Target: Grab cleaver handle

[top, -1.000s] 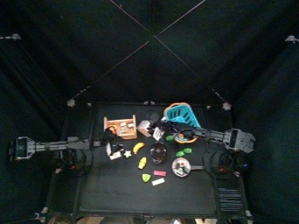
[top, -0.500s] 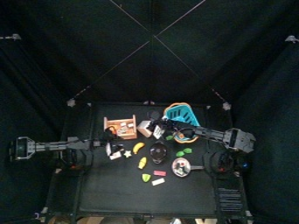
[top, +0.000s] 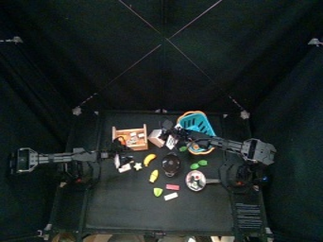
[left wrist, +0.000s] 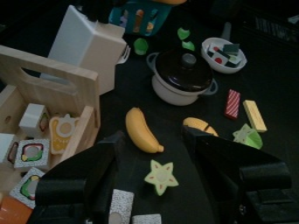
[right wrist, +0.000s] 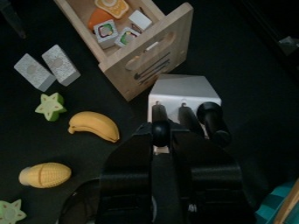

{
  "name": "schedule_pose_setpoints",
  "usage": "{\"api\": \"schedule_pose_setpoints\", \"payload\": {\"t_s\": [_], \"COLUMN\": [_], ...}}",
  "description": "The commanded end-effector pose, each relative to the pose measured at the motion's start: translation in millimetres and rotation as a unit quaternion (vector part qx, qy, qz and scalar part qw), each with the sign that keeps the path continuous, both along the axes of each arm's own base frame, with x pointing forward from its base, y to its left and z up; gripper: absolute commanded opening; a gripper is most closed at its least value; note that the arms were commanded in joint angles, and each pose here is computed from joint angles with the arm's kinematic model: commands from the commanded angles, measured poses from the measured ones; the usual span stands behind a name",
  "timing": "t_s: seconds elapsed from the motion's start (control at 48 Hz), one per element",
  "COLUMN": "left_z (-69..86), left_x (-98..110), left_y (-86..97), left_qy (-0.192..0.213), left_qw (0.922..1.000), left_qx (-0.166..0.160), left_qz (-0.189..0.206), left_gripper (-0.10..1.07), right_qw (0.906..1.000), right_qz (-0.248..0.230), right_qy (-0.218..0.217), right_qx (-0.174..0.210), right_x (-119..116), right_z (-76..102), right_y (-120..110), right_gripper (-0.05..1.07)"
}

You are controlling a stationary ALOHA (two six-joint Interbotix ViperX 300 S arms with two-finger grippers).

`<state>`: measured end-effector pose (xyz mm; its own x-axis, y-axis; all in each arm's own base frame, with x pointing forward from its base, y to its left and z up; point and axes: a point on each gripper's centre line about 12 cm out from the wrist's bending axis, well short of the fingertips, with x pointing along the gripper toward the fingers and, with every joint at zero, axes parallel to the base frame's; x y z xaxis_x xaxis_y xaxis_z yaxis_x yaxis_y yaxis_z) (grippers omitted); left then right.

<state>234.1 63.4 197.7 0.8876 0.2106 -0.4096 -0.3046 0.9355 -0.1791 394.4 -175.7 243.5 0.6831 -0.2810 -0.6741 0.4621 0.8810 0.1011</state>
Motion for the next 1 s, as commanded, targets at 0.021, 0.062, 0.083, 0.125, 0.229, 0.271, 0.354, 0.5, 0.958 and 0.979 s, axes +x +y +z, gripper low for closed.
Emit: {"api": "schedule_pose_setpoints", "payload": {"t_s": [0.021, 0.062, 0.083, 0.125, 0.229, 0.271, 0.354, 0.5, 0.958, 0.979], "left_z": [5.1, 5.1, 5.1, 5.1, 5.1, 5.1, 5.1, 5.1, 2.5, 2.9], "left_x": [2.3, 2.3, 2.3, 2.3, 2.3, 2.3, 2.1, 1.8, 0.2, 0.5], "left_y": [1.4, 1.4, 1.4, 1.4, 1.4, 1.4, 2.1, 3.2, 4.3, 4.4], "left_qy": [-0.008, -0.008, -0.008, -0.008, -0.008, -0.008, -0.008, -0.008, 0.002, 0.002], "left_qw": [1.0, 1.0, 1.0, 1.0, 1.0, 1.0, 1.0, 1.0, 1.0, 0.9999], "left_qx": [0.002, 0.002, 0.002, 0.002, 0.002, 0.002, 0.002, 0.002, 0.0, 0.0], "left_qz": [0.002, 0.002, 0.002, 0.002, 0.002, 0.002, 0.003, 0.005, 0.01, 0.01], "left_gripper": [0.91, 0.9, 0.91, 0.91, 0.91, 0.91, 0.91, 0.91, 0.91, 0.91], "right_qw": [0.9997, 0.9997, 0.9996, 0.9996, 0.9994, 0.9993, 0.9988, 0.9975, 0.9944, 0.9945], "right_qz": [0.004, 0.006, 0.006, 0.008, 0.014, 0.015, 0.023, 0.037, 0.052, 0.052], "right_qy": [-0.019, -0.018, -0.018, -0.018, -0.017, -0.017, -0.018, -0.017, -0.029, -0.03], "right_qx": [-0.016, -0.018, -0.019, -0.022, -0.027, -0.031, -0.04, -0.059, -0.087, -0.086], "right_x": [1.0, 0.0, -0.3, -0.5, -1.8, -2.5, -3.3, -5.3, -20.4, -21.8], "right_z": [18.7, 19.4, 19.6, 20.4, 22.5, 23.9, 27.9, 33.5, 48.1, 47.7], "right_y": [0.4, 1.3, 1.3, 2.6, 6.2, 6.8, 10.6, 17.9, 30.0, 30.6], "right_gripper": [0.42, 0.42, 0.42, 0.42, 0.42, 0.42, 0.42, 0.42, 0.42, 0.42]}}
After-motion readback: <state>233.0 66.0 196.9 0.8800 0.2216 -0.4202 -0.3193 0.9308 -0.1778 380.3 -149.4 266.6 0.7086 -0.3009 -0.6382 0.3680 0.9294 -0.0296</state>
